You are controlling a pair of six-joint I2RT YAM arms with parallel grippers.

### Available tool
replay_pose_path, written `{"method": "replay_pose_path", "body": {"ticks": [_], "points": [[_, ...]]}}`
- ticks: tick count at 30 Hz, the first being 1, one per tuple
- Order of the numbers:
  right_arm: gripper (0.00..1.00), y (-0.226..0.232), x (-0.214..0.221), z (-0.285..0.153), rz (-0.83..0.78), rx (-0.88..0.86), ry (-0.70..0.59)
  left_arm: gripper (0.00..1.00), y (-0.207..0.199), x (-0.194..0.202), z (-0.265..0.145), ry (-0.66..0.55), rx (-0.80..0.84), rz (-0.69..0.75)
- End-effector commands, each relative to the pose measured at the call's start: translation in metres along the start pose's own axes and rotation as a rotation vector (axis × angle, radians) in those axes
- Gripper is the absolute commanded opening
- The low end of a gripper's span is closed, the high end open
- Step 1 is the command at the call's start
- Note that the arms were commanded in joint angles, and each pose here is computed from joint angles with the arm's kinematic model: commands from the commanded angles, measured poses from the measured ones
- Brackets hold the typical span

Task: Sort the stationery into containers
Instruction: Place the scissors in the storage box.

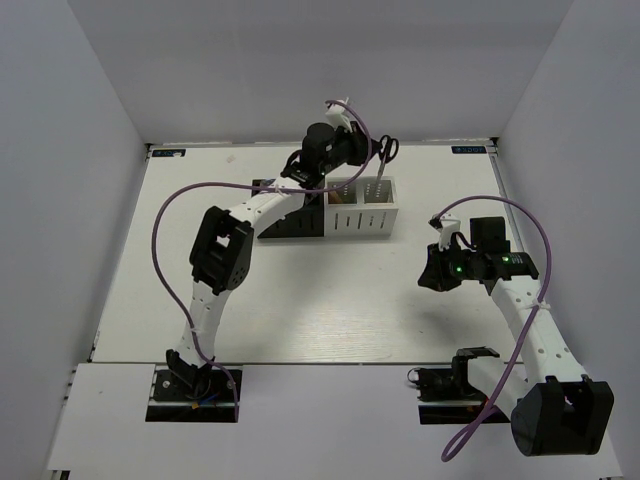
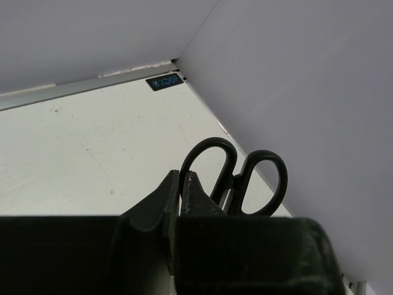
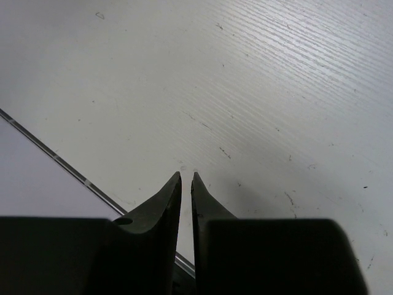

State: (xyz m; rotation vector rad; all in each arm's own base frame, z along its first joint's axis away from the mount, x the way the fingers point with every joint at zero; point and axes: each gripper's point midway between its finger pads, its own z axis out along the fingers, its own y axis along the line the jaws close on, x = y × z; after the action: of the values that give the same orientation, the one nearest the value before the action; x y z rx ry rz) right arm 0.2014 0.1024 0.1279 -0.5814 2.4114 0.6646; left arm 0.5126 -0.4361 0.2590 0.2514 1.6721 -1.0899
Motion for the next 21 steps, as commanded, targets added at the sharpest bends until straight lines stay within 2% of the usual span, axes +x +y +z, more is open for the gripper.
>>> {"method": "replay_pose_path", "body": {"ticks": [1,12,15,18,19,21], "points": [[0.15,0.006,-0.004,-0.002,-0.024,-0.027,-0.015,0.0,0.005,0.003,-0.003,0.011,0.006,0.048],[0.16,0.007,-0.003,-0.002,-0.024,-0.036,-0.016,0.0,0.013,0.004,0.002,0.021,-0.024,0.085],[0.18,0.008,-0.004,-0.003,-0.027,-0.038,-0.018,0.02,0.019,0.015,0.0,0.048,-0.036,0.09],[0.2,0.008,-0.004,-0.004,-0.026,-0.036,-0.017,0.1,0.022,0.026,-0.004,0.071,-0.044,0.096],[0.22,0.007,-0.005,-0.004,-0.029,-0.034,-0.021,0.2,0.024,0.027,-0.005,0.076,-0.047,0.098],[0.24,0.007,-0.005,-0.004,-0.028,-0.034,-0.02,0.32,0.026,0.036,-0.007,0.096,-0.052,0.105]]}}
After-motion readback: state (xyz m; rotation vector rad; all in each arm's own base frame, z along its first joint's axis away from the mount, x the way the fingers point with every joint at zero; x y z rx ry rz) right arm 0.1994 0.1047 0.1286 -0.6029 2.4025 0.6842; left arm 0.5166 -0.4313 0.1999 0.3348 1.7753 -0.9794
